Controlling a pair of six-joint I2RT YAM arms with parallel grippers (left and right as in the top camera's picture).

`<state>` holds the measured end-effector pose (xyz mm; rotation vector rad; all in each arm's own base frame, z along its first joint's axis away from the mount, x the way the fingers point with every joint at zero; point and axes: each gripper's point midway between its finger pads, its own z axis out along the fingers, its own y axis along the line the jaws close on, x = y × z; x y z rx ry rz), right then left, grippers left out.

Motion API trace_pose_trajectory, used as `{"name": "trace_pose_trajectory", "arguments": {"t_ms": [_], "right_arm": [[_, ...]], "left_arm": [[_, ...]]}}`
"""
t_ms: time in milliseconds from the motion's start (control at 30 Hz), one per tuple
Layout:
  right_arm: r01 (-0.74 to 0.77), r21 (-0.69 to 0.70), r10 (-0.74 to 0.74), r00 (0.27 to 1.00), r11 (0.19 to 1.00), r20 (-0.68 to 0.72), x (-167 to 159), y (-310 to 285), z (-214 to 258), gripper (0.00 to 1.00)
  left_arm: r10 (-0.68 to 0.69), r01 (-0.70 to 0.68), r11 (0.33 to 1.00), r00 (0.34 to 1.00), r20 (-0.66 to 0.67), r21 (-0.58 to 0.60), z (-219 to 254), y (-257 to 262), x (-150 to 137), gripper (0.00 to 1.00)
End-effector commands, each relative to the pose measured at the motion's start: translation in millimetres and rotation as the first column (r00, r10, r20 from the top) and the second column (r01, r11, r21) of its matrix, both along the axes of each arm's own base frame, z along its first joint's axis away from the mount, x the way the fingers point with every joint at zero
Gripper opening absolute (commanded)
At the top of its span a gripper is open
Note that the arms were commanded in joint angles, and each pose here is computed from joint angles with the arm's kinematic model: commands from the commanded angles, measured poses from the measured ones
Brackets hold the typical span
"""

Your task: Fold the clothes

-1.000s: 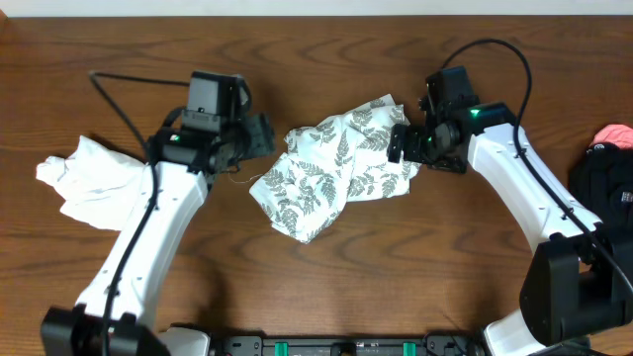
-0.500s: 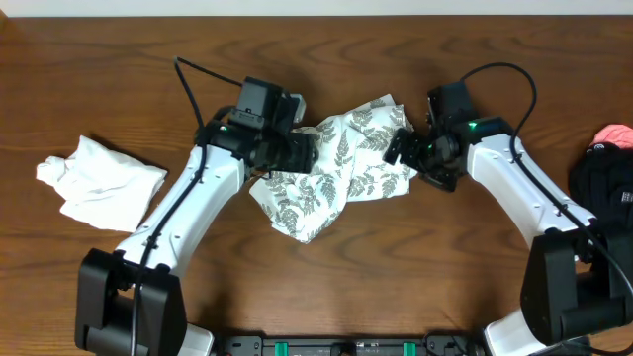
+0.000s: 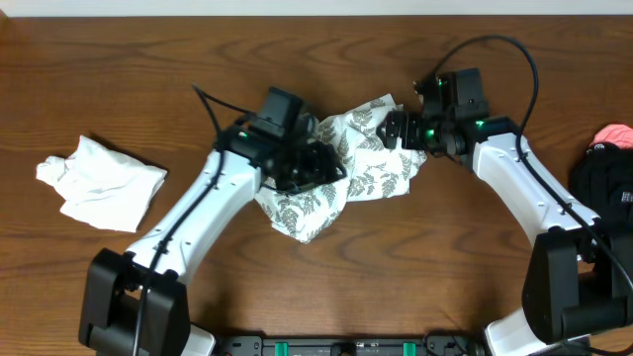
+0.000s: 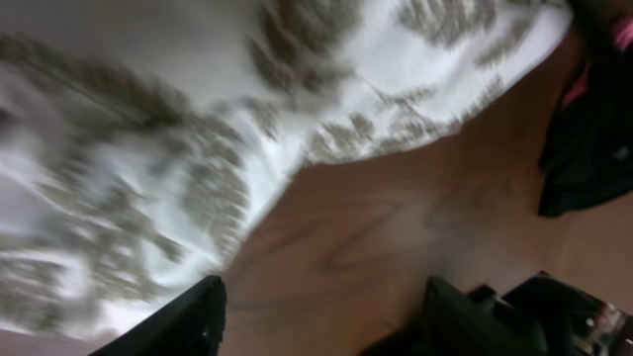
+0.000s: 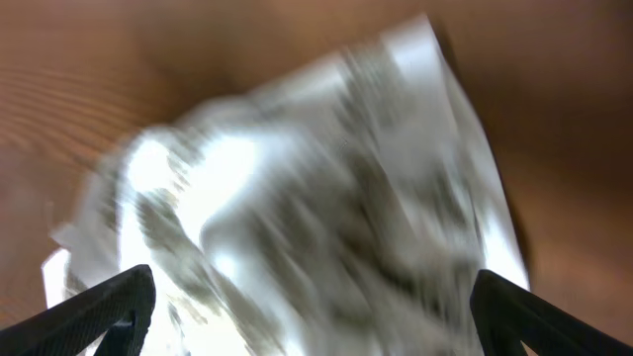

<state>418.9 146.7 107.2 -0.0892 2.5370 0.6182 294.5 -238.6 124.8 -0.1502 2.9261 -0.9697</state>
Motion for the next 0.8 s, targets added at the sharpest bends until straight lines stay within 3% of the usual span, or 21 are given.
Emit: {"name": "trace_pose_trajectory", "arguments": {"t_ms": [0,33,67,100,133,200,467,633,767], "right_arm": [[-0.151,-0.012,0.151,0.973,0.988,0.176,15,11,22,0.93],[-0.148,-0.012,0.148,0.967,0.989,0.210,21,12,27,0.85],[-0.139,-0.008,0.137,0.962,0.990,0.237,27,12,32,0.67],[-0.125,0.007,0.120,0.962,0.992,0.245,31,13,34,0.37],[-0.105,0.030,0.095,0.966,0.994,0.242,33,14,34,0.15],[-0.057,0.082,0.039,0.977,0.995,0.211,38,16,29,0.02],[-0.096,0.148,0.091,0.995,0.984,0.043,28,51,-40,0.01],[-0.098,0.137,0.119,0.982,0.986,-0.150,-7,52,-75,0.02],[-0.106,0.092,0.128,0.948,0.990,-0.290,-43,41,-79,0.05]], "left_arm": [[0.029,-0.028,0.999,0.998,-0.051,0.028,-6,-13,-14,0.56],[0.034,-0.031,0.997,0.999,-0.035,0.065,-9,-11,-15,0.51],[0.038,-0.037,0.994,0.999,-0.014,0.107,-14,-9,-14,0.41],[0.046,-0.047,0.987,0.999,0.009,0.153,-18,-5,-13,0.33],[0.053,-0.059,0.978,0.998,0.035,0.198,-22,-1,-10,0.25],[0.066,-0.079,0.964,0.996,0.059,0.254,-30,4,-8,0.09],[0.121,-0.094,0.937,0.991,-0.059,0.337,-79,7,-13,0.06],[0.143,-0.090,0.927,0.982,-0.120,0.364,-114,11,-8,0.06],[0.203,-0.151,0.923,0.973,-0.113,0.354,-124,28,13,0.06]]}}
